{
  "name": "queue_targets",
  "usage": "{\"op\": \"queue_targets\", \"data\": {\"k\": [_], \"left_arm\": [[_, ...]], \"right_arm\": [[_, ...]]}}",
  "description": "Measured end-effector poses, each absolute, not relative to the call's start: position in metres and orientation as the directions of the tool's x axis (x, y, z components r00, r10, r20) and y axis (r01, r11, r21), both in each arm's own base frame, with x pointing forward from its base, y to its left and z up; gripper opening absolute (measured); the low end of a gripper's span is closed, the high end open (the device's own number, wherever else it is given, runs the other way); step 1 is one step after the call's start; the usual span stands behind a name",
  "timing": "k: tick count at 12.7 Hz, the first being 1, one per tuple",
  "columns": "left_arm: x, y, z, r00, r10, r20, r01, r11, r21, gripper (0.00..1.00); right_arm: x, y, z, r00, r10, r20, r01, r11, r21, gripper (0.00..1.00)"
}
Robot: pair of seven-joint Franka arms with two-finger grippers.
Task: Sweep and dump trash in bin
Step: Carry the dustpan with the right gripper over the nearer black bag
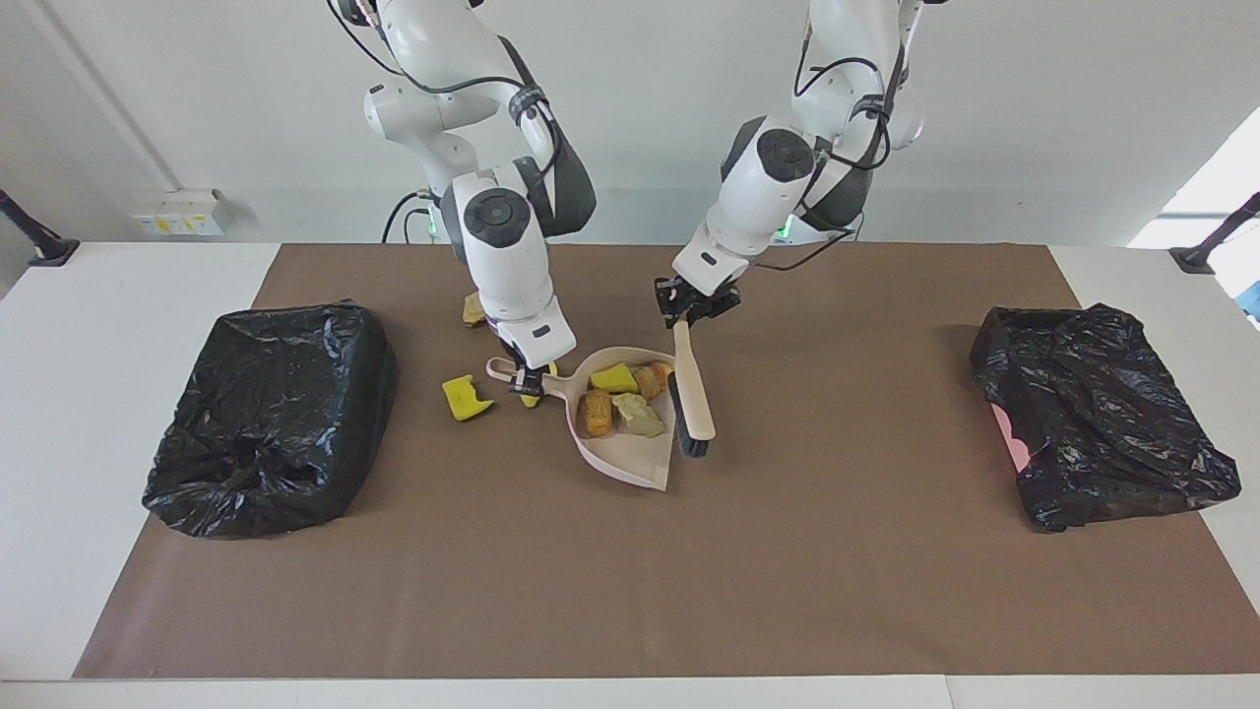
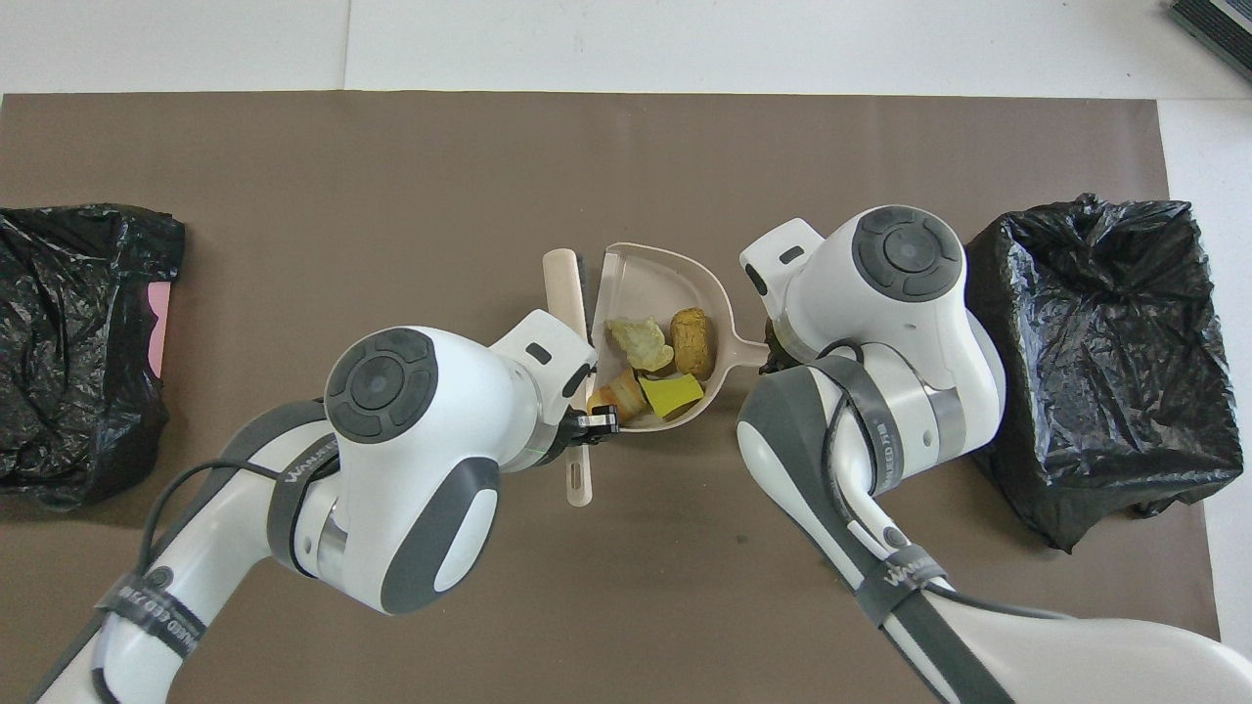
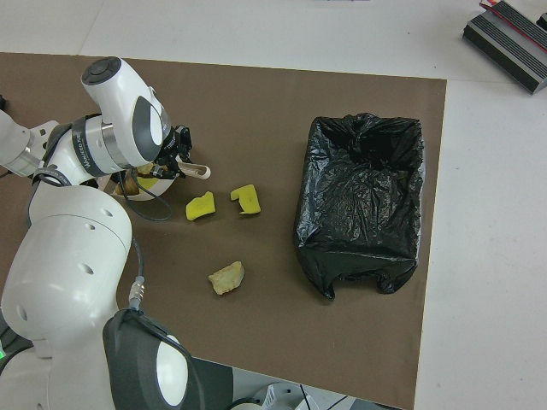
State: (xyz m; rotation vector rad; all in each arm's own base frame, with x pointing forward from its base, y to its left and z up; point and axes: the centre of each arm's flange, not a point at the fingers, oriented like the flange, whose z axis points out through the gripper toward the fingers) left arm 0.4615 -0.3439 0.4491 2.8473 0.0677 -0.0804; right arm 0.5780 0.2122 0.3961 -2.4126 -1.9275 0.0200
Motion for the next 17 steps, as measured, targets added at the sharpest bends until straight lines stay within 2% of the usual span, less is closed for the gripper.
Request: {"op": "queue_targets", "data": {"k": [3,5,8,11,14,17], "left_arm": [[0.453,-0.311,0.503,0.991,0.077,-0.112,0.102,-0.966,0.238,0.26],[0.431,-0.308,0.510,0.973,0.144,-0.179,0.177,-0.966,0.187,0.26],[0.379,-0.323,0.481,0.974,0.110,-0.199,0.142,-0.977,0.157,0.26],[0.324,-0.359,0.422,0.982,0.029,-0.188,0.056,-0.989,0.138,0.26],[0.293,-0.391,0.369,0.983,0.035,-0.178,0.056,-0.992,0.112,0.26],[0.276,-0.408,0.358,0.984,0.054,-0.170,0.074,-0.991,0.111,0.26]], "right_arm": [[0.586,0.187,0.404,0.198,0.979,0.043,0.980,-0.196,-0.041,0.33],[0.593,0.172,0.413,0.162,0.985,0.052,0.987,-0.160,-0.027,0.33],[0.602,0.146,0.436,0.148,0.988,0.051,0.989,-0.146,-0.035,0.33],[0.613,0.107,0.466,0.136,0.989,0.051,0.990,-0.134,-0.046,0.33],[0.619,0.049,0.486,0.119,0.992,0.051,0.991,-0.115,-0.074,0.33],[0.618,-0.017,0.499,0.087,0.994,0.059,0.993,-0.082,-0.090,0.33]]}}
